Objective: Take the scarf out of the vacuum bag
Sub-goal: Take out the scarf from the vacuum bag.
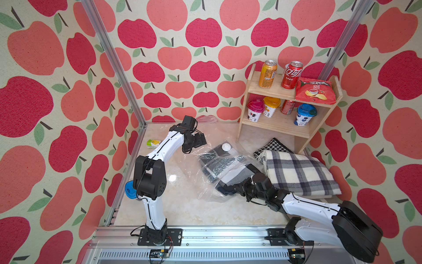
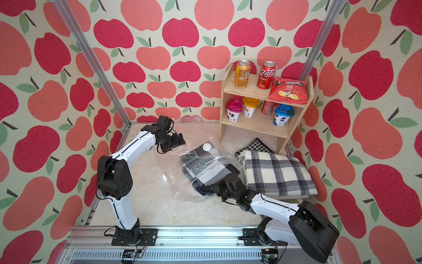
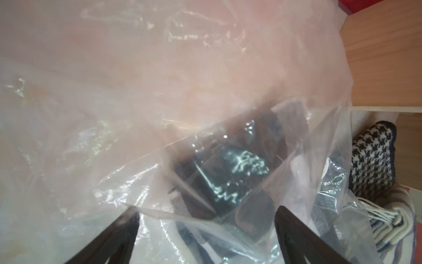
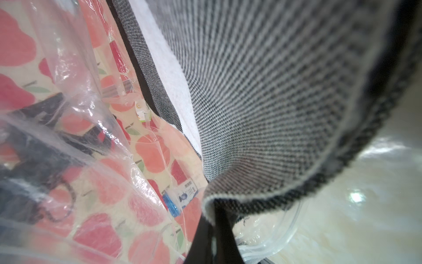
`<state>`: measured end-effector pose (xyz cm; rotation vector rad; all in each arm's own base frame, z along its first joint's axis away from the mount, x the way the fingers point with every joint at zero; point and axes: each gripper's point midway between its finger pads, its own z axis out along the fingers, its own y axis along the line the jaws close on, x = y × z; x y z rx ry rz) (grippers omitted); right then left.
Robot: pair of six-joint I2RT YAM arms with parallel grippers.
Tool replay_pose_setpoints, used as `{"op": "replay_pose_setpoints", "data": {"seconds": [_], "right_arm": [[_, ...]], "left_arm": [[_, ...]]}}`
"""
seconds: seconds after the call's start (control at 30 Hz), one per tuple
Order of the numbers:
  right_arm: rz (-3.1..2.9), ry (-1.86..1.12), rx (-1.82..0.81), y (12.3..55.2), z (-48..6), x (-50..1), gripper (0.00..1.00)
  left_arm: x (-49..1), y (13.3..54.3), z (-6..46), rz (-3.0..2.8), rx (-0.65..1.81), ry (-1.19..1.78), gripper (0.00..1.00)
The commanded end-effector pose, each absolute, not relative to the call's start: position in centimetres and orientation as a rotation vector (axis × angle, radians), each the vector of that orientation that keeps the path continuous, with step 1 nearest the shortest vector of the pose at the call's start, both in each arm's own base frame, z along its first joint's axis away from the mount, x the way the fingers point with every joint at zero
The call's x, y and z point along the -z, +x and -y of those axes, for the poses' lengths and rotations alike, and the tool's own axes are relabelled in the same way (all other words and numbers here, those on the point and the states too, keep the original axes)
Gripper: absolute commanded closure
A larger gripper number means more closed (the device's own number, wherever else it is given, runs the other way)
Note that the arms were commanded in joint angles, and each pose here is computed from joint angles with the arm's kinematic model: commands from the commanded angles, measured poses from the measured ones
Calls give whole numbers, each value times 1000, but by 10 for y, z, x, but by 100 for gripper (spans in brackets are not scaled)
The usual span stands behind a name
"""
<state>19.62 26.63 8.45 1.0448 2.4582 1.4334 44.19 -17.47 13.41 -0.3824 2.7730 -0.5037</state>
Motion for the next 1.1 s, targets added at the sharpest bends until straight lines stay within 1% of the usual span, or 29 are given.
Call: {"op": "replay_pose_setpoints", "data": {"seconds": [0.0, 0.17, 0.5, 0.67, 0.87, 1.07], "right_arm": [[-2466, 1007, -1421, 192, -257, -84, 100], [-2462, 990, -1407, 191, -253, -88, 100], [-2551, 814, -1364, 196, -271, -105, 100], [-2648, 625, -1227, 195, -273, -114, 100], [-2817, 392, -1045, 184, -269, -117, 100], [-2900, 207, -895, 178, -257, -132, 100]], "left_arm": [[-109, 421, 161, -2928, 422, -597, 3], [-74, 433, 152, -2947, 435, -726, 3], [-30, 445, 139, -3020, 341, -787, 3], [-16, 445, 131, -3039, 316, -824, 2], [-2, 439, 129, -3070, 276, -840, 2], [3, 433, 119, -3075, 176, -897, 1]]}}
